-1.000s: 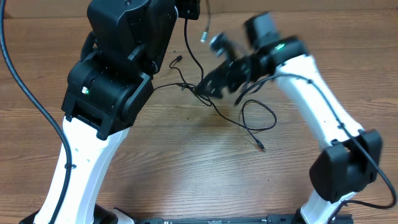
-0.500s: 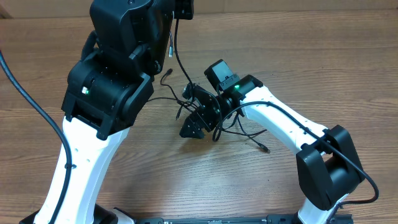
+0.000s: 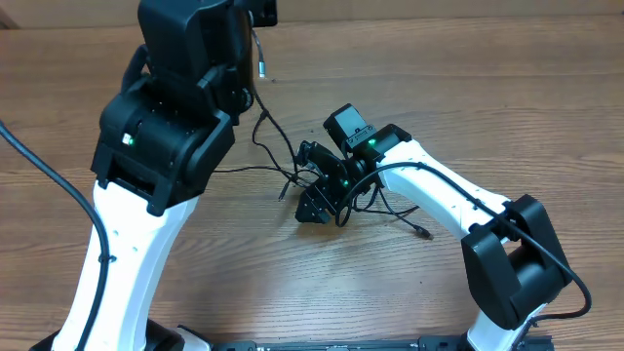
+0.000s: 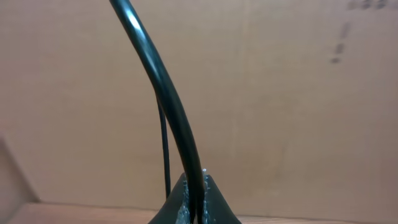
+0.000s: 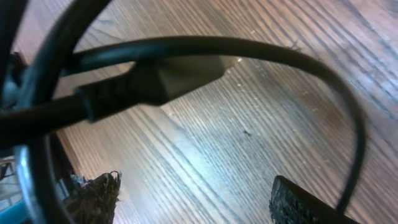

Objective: Untangle cables

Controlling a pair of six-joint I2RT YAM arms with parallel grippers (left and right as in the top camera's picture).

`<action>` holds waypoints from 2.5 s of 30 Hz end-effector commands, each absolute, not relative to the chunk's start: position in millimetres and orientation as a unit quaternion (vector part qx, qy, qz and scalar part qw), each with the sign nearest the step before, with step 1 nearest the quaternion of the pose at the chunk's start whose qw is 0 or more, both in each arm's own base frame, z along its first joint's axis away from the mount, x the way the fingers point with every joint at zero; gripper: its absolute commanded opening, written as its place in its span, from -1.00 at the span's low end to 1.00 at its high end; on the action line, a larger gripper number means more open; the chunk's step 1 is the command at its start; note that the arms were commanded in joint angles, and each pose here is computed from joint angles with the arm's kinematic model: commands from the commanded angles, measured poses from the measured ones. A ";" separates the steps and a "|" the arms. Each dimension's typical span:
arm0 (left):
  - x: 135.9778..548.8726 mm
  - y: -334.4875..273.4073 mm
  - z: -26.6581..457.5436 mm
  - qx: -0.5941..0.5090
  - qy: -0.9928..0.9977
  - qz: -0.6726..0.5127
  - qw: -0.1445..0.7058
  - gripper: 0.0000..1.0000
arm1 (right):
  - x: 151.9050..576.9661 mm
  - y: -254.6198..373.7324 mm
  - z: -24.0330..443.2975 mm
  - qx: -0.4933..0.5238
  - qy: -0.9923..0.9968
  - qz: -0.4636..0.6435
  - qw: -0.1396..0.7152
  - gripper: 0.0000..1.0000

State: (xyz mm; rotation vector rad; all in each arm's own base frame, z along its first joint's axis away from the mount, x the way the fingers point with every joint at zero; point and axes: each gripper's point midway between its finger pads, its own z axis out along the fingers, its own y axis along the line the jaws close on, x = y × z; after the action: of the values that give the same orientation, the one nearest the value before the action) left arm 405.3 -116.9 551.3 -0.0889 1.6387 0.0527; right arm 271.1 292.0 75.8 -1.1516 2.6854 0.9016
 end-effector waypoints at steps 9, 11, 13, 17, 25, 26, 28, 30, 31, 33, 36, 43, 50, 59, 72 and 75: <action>397.2 -28.0 554.1 -0.132 0.720 0.157 0.663 -0.91 | 276.9 278.1 66.3 -0.374 0.893 0.248 0.045 0.45; 398.0 -24.6 549.3 -0.129 0.727 0.160 0.655 -0.91 | 278.9 279.5 66.8 -0.371 0.893 0.249 0.049 0.45; 399.5 -29.2 543.9 -0.114 0.737 0.153 0.649 -0.91 | 284.4 282.9 68.4 -0.356 0.898 0.253 0.058 0.41; 403.6 -48.0 528.7 -0.062 0.763 0.120 0.632 -0.92 | 299.6 288.6 75.4 -0.328 0.903 0.265 0.081 0.37; 397.9 -76.9 486.1 0.023 0.820 0.068 0.567 -0.91 | 347.9 290.9 131.6 -0.280 0.893 0.325 0.139 0.39; 396.5 -78.7 482.0 0.029 0.825 0.065 0.560 -0.91 | 356.1 288.5 140.6 -0.265 0.893 0.333 0.146 0.40; 394.1 -82.5 475.7 0.032 0.833 0.051 0.549 -0.91 | 366.8 286.6 161.0 -0.248 0.884 0.365 0.155 0.40; 392.7 -90.5 470.5 0.045 0.839 0.031 0.541 -0.92 | 372.3 286.7 183.7 -0.248 0.864 0.407 0.163 0.40; 392.0 -94.9 468.4 0.053 0.842 0.021 0.537 -0.91 | 375.5 285.1 195.6 -0.248 0.853 0.428 0.167 0.40; 392.5 -100.3 464.8 0.061 0.845 0.010 0.532 -0.92 | 379.1 281.5 213.9 -0.245 0.835 0.462 0.171 0.40; 394.0 -112.4 458.3 0.080 0.849 -0.016 0.522 -0.92 | 375.3 279.0 245.7 -0.256 0.787 0.535 0.169 0.39; 390.6 -150.9 429.8 0.178 0.861 -0.078 0.471 -0.91 | 375.5 268.7 295.5 -0.299 0.692 0.626 0.199 0.39; 364.9 -152.1 387.0 0.298 0.873 -0.048 0.382 -0.92 | 394.0 263.5 312.2 -0.325 0.669 0.616 0.259 0.38; 330.8 -160.1 365.1 0.428 0.843 -0.061 0.319 -0.91 | 404.2 266.8 347.4 -0.434 0.575 0.573 0.390 0.39; 324.0 -183.1 374.2 0.493 0.793 -0.106 0.342 -0.91 | 369.6 268.8 369.9 -0.529 0.469 0.586 0.395 0.33; 322.4 -182.3 372.7 0.493 0.795 -0.107 0.337 -0.91 | 369.1 269.0 369.8 -0.530 0.468 0.587 0.395 0.32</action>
State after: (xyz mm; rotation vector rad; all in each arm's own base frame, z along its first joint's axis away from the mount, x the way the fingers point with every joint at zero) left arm 326.1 -179.1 366.6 1.2584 2.1130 -0.2551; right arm 377.5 267.4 359.6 -1.3036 1.2271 1.4774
